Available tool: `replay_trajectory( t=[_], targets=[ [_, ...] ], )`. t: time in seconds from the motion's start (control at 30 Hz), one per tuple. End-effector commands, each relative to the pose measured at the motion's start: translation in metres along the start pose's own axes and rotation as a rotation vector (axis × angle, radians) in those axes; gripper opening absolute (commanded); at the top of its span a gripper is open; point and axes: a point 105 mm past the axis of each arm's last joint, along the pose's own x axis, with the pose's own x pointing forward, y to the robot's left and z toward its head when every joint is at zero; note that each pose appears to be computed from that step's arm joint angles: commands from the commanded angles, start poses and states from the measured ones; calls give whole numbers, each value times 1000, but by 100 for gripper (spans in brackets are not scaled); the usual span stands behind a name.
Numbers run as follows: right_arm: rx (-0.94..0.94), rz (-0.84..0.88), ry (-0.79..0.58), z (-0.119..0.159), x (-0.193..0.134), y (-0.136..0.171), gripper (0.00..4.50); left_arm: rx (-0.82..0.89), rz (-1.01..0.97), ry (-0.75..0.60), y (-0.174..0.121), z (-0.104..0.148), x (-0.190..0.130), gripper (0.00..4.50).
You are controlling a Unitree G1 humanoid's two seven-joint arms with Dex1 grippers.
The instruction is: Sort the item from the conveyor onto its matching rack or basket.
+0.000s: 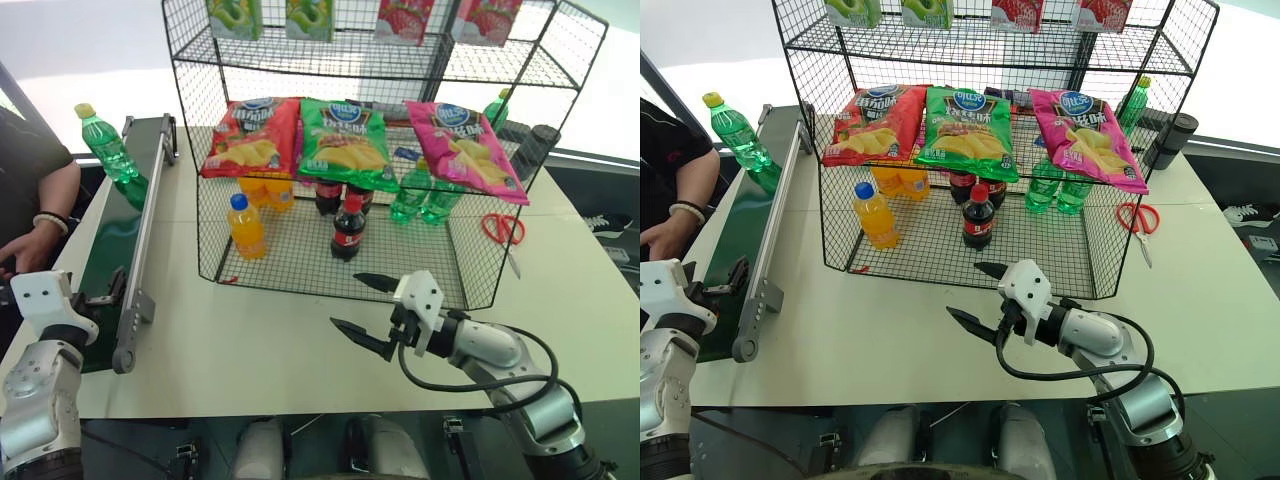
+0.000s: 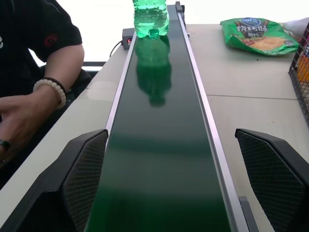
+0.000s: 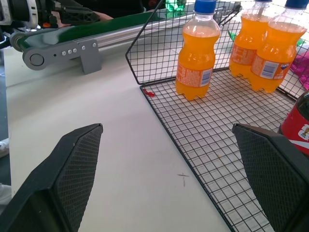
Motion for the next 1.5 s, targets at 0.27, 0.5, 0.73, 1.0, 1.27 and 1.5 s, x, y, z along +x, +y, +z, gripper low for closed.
replay_trajectory(
  t=[0.27,0.5,0.73,1.0,1.27,1.5],
  targets=[
    [-28,0,-52,16,2,0,449,65,-2,-37,-3,9,4,450],
    [-29,-18,-52,17,2,-2,449,77,-17,-35,-7,7,6,450],
    [-23,-23,-52,16,2,-2,449,70,-20,-43,-7,8,7,450],
    [-17,-20,-55,16,2,-1,449,72,8,-66,0,12,5,450],
    [-17,-15,-57,16,3,-1,449,5,77,-126,13,20,1,450],
    [-21,-14,-59,17,4,-2,449,-44,90,-128,14,19,1,450]
  ],
)
